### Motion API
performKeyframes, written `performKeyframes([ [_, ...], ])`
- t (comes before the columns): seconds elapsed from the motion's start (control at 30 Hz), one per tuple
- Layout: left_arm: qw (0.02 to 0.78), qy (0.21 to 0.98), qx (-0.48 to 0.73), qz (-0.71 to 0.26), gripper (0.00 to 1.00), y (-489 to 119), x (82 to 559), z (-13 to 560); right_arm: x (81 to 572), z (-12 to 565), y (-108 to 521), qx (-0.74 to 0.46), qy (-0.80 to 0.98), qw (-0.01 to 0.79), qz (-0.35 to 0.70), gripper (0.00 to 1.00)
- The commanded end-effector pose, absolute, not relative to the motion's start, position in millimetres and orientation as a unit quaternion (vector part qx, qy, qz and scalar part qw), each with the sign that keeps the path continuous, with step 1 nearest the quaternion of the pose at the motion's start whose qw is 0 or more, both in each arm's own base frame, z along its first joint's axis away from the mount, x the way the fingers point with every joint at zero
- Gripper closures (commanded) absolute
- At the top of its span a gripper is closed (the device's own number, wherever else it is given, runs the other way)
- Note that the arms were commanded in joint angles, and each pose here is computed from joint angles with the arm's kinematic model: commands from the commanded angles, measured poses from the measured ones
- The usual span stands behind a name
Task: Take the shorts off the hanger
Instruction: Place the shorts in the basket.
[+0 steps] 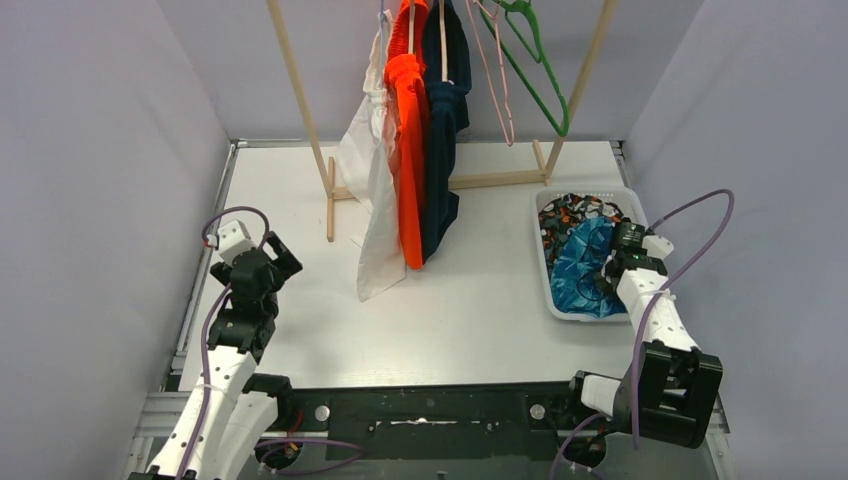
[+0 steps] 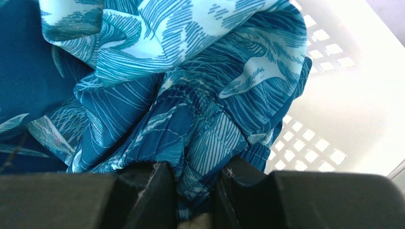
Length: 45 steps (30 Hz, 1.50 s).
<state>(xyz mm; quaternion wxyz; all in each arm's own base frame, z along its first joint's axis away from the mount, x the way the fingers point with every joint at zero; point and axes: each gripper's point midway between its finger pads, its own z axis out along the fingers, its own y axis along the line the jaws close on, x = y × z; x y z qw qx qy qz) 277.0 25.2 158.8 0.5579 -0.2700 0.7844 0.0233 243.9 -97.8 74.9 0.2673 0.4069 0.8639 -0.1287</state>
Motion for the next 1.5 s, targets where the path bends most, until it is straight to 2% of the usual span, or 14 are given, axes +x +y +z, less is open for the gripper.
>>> performKeyframes([
  [0.0,0.581,0.768,-0.268,0.003,0.15,22,285,175,244,71,-106,0.414,0.855,0.276,-0.146,0.94],
  [0.13,0.581,0.769,-0.267,0.002,0.15,22,285,175,240,66,-105,0.401,0.867,0.256,-0.149,0.91],
  [0.2,0.581,0.769,-0.267,0.002,0.15,22,285,175,242,76,-103,0.399,0.867,0.261,-0.144,0.87],
  [0.27,0.581,0.768,-0.267,0.002,0.15,22,285,175,248,91,-101,0.4,0.861,0.285,-0.128,0.66],
  [0.4,0.581,0.769,-0.267,0.002,0.15,22,285,175,255,127,-98,0.397,0.85,0.33,-0.105,0.51],
  [0.47,0.583,0.768,-0.267,0.002,0.15,22,285,176,255,147,-97,0.398,0.843,0.348,-0.1,0.36],
  [0.7,0.582,0.768,-0.266,-0.001,0.15,21,285,175,259,207,-92,0.382,0.823,0.414,-0.071,0.15],
  [0.8,0.583,0.768,-0.266,-0.002,0.15,21,285,176,273,226,-84,0.36,0.819,0.445,-0.041,0.17],
  [1.03,0.586,0.764,-0.27,-0.001,0.15,22,284,178,329,255,-62,0.3,0.811,0.5,0.054,0.5],
  [1.1,0.586,0.764,-0.27,-0.002,0.15,22,284,178,346,254,-60,0.296,0.81,0.502,0.068,0.54],
  [1.2,0.586,0.764,-0.27,-0.002,0.15,22,283,179,367,227,-70,0.305,0.819,0.484,0.055,0.54],
  [1.3,0.588,0.763,-0.269,-0.005,0.15,21,283,180,376,167,-76,0.322,0.847,0.422,0.04,0.56],
  [1.4,0.588,0.762,-0.272,-0.003,0.15,22,283,180,360,90,-67,0.357,0.874,0.328,0.04,0.59],
  [1.47,0.588,0.762,-0.272,-0.003,0.15,22,283,179,347,52,-63,0.37,0.878,0.301,0.024,0.59],
])
